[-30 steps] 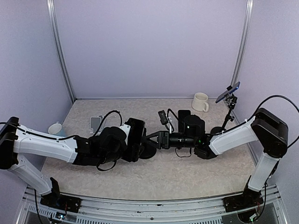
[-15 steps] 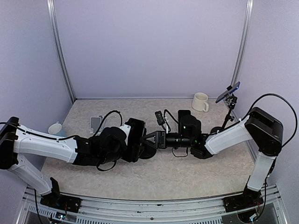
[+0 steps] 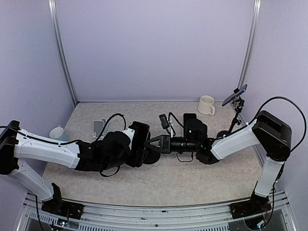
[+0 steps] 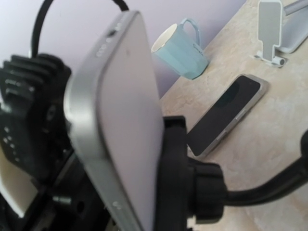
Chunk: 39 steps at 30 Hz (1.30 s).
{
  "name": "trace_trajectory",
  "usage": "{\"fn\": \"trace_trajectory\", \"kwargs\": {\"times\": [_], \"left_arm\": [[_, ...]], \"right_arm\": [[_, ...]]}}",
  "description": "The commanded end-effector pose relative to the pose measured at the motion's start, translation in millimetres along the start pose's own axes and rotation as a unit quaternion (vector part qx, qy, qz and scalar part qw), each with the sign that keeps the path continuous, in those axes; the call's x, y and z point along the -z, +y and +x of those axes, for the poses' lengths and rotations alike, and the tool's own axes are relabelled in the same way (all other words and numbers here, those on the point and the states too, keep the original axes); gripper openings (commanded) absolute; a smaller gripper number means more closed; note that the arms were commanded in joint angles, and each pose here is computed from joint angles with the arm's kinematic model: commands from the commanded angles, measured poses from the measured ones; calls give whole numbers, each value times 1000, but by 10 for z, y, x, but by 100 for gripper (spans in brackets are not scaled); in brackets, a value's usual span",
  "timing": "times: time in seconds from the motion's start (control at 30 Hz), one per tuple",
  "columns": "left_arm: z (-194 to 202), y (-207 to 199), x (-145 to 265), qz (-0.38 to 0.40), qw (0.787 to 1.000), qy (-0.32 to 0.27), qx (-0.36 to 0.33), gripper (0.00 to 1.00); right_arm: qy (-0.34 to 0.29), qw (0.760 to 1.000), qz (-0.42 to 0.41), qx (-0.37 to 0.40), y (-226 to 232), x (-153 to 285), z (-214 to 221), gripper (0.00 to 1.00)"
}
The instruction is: Remove the phone from the phone stand
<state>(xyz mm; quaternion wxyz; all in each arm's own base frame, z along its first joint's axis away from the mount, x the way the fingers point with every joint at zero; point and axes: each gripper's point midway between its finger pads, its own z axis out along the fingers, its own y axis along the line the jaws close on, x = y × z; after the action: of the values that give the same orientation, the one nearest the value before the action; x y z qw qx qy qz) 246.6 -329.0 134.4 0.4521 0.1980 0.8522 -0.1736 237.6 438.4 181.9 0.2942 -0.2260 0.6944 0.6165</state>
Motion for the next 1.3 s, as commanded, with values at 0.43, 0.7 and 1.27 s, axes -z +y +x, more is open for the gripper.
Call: {"fn": "trace_trajectory", "kwargs": {"times": [0.43, 0.7, 1.27], "left_arm": [[-331, 724, 54, -83, 992, -53, 80, 30], [-531, 211, 116, 66, 995, -71, 24, 29], [-908, -540, 775, 198, 971, -127, 28, 27]], "right_arm": [[23, 1000, 12, 8, -68, 222, 121, 0], [15, 999, 35, 20, -180, 183, 8, 0], [2, 996, 86, 37, -370, 147, -82, 0]]}}
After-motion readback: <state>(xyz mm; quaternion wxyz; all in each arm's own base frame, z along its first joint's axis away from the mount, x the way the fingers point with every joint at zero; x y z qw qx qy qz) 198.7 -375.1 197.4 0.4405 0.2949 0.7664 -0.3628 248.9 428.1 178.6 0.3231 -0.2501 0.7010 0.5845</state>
